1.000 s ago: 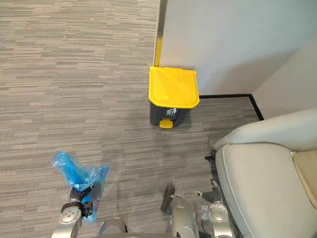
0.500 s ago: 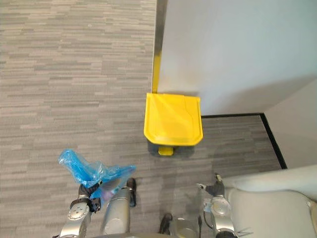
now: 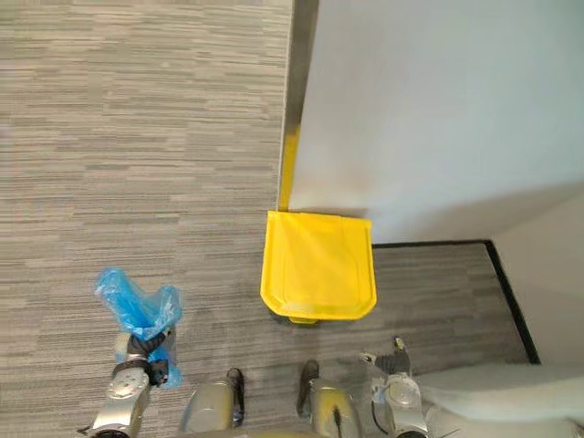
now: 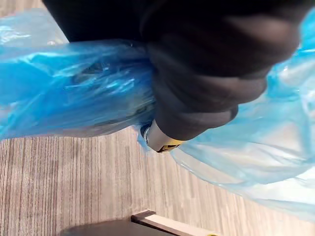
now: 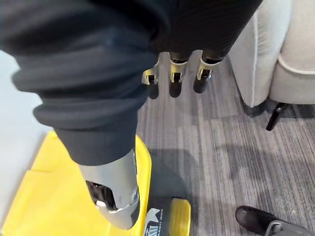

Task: Gather rubbish on tea table into small bin, then transfer packed bag to large trash can.

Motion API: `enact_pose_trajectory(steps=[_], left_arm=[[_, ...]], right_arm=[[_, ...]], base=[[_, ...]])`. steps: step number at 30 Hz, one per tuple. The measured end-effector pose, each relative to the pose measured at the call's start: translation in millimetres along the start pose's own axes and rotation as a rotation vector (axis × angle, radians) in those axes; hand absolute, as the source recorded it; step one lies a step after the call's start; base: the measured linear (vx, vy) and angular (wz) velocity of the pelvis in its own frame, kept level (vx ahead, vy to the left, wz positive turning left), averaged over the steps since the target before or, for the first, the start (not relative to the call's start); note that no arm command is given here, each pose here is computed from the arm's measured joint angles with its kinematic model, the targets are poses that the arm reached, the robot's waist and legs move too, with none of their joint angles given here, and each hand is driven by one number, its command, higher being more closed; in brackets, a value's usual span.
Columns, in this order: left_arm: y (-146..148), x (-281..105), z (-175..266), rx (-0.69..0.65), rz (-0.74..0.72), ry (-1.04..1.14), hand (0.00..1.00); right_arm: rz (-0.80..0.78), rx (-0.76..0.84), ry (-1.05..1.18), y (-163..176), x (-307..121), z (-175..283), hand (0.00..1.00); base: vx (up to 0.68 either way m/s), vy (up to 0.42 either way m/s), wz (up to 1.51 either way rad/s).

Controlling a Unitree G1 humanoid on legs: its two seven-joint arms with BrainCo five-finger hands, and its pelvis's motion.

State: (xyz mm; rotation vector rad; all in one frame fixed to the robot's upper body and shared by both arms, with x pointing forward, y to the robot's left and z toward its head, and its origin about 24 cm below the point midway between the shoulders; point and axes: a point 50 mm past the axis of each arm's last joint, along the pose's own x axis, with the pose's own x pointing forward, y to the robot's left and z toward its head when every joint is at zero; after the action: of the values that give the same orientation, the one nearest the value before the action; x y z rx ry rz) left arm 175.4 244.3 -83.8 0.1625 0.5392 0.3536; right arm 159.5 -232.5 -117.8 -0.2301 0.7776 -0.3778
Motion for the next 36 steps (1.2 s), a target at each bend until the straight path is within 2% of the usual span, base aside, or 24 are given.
enact_pose_trajectory(steps=[4, 8, 23, 36], left_arm=[[-6.3, -4.8, -7.3, -0.017, -0.011, 0.025, 1.0], [-10.2, -8.8, -16.2, -0.024, -0.018, 0.059, 1.0], [4.4, -18.6, -42.2, -0.017, 0.029, 0.163, 1.0], [-7.5, -16.6, -30.1, -0.012, -0.018, 0.109, 1.0]], right_arm=[[-0.024, 0.021, 0.001, -6.4, 0.8, -0.5, 0.0], [-0.102, 0.109, 0.036, -24.1, 0.5, -8.7, 0.0], [-0.124, 0.139, 0.106, -28.5, -3.5, -26.8, 0.0], [-0.136, 0.178, 0.052, -26.0, 1.6, -8.1, 0.0]], base=[[0.21, -0.11, 0.19], [0.09, 0.024, 0.06], [0.02, 0.031, 0.05], [-0.11, 0.033, 0.2]])
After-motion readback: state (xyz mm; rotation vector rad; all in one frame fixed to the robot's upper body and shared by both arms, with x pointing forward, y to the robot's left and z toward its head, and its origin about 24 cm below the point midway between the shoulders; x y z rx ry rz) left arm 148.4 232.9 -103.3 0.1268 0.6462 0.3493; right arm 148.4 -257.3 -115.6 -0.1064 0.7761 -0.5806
